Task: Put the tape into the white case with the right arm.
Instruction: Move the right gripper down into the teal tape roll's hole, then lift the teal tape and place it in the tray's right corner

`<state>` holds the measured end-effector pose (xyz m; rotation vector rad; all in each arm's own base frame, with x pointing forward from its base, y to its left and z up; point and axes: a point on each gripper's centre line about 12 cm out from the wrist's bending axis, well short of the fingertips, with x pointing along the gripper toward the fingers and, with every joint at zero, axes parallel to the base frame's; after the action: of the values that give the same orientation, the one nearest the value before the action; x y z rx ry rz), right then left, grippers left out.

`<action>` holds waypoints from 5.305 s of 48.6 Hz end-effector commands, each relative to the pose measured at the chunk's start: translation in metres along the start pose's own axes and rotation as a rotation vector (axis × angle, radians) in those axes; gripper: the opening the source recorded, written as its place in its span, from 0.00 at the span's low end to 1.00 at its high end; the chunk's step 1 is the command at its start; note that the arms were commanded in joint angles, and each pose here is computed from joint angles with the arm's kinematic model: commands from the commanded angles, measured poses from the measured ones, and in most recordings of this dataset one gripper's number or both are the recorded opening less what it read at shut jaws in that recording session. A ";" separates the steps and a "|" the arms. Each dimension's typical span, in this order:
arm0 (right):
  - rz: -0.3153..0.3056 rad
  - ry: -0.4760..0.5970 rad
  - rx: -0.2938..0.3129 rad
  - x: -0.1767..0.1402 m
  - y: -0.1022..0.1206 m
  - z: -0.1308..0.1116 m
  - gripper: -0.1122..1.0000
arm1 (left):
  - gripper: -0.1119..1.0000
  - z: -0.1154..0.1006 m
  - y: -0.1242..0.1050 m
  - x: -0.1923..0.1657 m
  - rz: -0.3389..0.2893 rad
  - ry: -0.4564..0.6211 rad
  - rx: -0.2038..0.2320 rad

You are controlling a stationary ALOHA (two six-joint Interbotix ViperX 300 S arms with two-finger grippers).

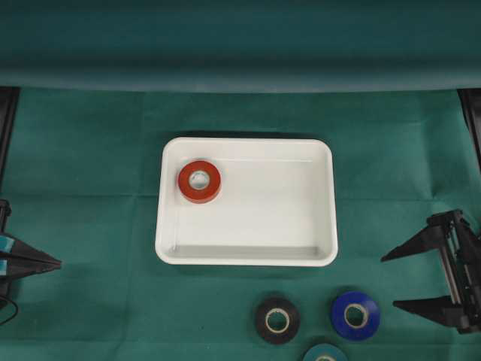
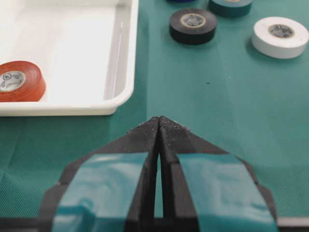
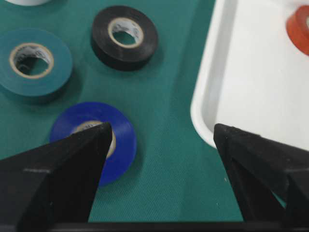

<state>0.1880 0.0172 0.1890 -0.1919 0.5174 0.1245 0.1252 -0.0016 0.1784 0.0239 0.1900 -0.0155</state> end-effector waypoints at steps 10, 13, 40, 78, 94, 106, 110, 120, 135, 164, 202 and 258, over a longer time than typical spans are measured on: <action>0.033 -0.002 -0.012 0.012 0.004 0.022 0.72 | 0.10 0.005 0.000 0.000 -0.001 -0.012 -0.001; 0.047 0.014 -0.020 0.017 0.007 0.024 0.72 | 0.10 0.005 0.000 0.000 -0.001 -0.014 0.000; 0.149 0.088 -0.007 0.072 0.036 0.047 0.72 | 0.10 0.005 0.000 0.000 -0.001 -0.014 -0.001; 0.196 0.228 -0.033 0.123 0.059 0.029 0.72 | 0.10 0.005 0.000 0.000 -0.001 -0.012 -0.001; 0.195 0.306 -0.035 0.147 0.062 0.013 0.72 | 0.10 0.005 0.000 0.000 -0.001 -0.012 -0.001; 0.194 0.319 -0.032 0.160 0.062 0.009 0.72 | 0.10 0.005 0.000 0.000 -0.001 -0.014 -0.001; 0.193 0.323 -0.029 0.162 0.062 0.008 0.72 | 0.10 0.005 0.000 0.000 -0.001 -0.014 0.000; 0.193 0.332 -0.030 0.163 0.063 0.006 0.71 | 0.10 0.005 0.000 0.000 -0.001 -0.012 -0.001; 0.187 0.379 -0.020 0.161 0.062 0.000 0.14 | 0.10 0.005 0.000 0.000 -0.001 -0.014 -0.001; 0.142 0.376 0.081 0.148 0.054 0.040 0.10 | 0.10 0.005 0.000 0.000 -0.001 -0.014 -0.001; 0.033 0.356 0.108 0.137 0.008 0.069 0.10 | 0.10 0.005 0.000 0.000 -0.001 -0.014 -0.001; -0.404 0.359 0.286 0.105 -0.178 0.015 0.10 | 0.10 0.005 0.000 0.000 -0.001 -0.014 -0.001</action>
<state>0.3119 -0.1431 0.1700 -0.0225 0.8650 -0.3831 0.1252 -0.0016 0.1776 0.0239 0.1931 -0.0155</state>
